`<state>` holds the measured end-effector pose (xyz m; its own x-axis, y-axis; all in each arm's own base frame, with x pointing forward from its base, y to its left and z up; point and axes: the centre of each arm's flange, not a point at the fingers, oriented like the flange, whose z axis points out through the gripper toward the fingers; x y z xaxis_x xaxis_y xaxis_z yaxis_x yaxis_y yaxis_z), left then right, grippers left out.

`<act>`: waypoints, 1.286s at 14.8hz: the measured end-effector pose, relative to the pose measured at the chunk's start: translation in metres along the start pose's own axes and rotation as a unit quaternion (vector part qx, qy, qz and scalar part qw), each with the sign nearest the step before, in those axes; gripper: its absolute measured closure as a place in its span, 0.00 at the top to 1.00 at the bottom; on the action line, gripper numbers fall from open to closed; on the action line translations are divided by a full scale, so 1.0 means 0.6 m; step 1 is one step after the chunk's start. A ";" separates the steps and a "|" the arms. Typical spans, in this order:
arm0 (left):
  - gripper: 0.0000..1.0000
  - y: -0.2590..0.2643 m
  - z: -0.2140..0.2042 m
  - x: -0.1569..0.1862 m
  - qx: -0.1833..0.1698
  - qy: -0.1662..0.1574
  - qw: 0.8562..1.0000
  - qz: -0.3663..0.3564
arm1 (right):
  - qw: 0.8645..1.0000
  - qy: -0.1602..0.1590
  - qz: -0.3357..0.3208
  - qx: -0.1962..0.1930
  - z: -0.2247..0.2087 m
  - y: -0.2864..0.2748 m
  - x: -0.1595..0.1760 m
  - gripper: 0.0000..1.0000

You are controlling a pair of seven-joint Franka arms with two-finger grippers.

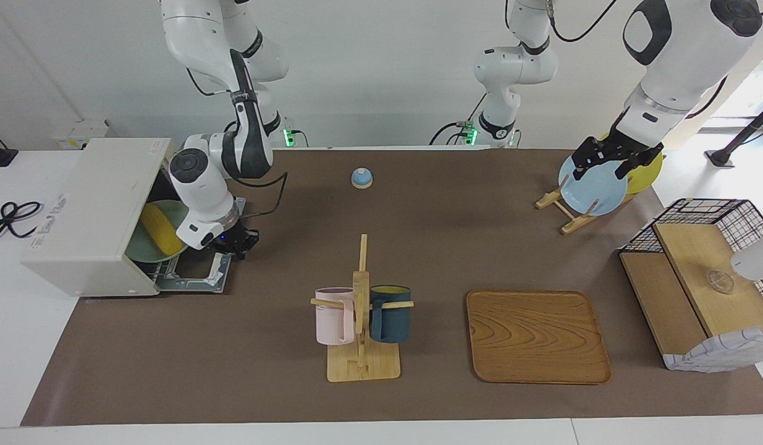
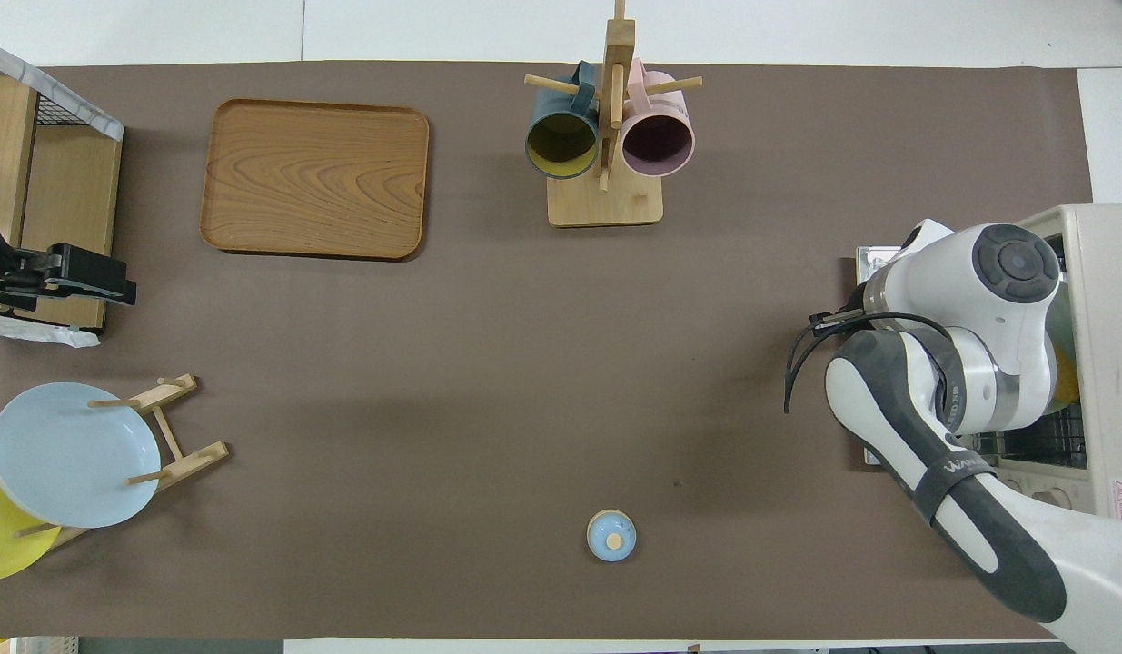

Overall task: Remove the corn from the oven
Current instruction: 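Pull the oven door down and open with the right gripper, then reach into the oven and grasp the green plate with the right gripper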

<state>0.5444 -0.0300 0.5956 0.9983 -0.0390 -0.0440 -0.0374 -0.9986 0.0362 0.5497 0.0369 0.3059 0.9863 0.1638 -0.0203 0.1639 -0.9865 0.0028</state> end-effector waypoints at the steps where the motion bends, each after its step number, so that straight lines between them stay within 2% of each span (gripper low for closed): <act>1: 1.00 0.000 0.000 0.000 0.000 0.000 1.000 0.000 | 1.000 0.001 0.004 0.000 -0.001 -0.011 0.002 0.01; 4: 1.00 0.000 0.000 0.000 0.000 0.000 1.000 0.000 | 1.000 0.008 0.010 0.000 -0.022 -0.052 0.017 0.01; 6: 1.00 0.000 0.000 0.000 0.000 0.000 1.000 0.000 | 1.000 -0.006 0.016 0.001 -0.055 -0.055 0.023 0.01; 8: 1.00 0.000 0.000 0.000 0.000 0.000 1.000 0.000 | 0.999 -0.020 0.028 0.001 -0.100 -0.033 0.019 0.16; 11: 1.00 0.000 0.000 0.000 0.000 0.000 1.000 0.000 | 0.997 -0.041 0.060 0.005 -0.152 0.025 -0.011 0.46; 12: 1.00 0.000 0.000 0.000 0.000 0.000 1.000 0.000 | 0.996 -0.050 0.074 0.007 -0.162 0.049 -0.024 0.48; 15: 1.00 0.000 0.000 0.000 0.000 0.000 1.000 0.000 | 0.993 -0.062 0.096 0.013 -0.166 0.115 -0.048 0.48; 19: 1.00 0.000 0.000 0.000 0.000 0.000 1.000 0.000 | 0.993 -0.070 0.092 0.015 -0.154 0.145 -0.062 0.48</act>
<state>0.5444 -0.0300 0.5956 0.9983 -0.0390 -0.0440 -0.0374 -0.9986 0.0362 0.5292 -0.0543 0.3996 0.9867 -0.0202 -0.1612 -0.0221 -0.9997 -0.0098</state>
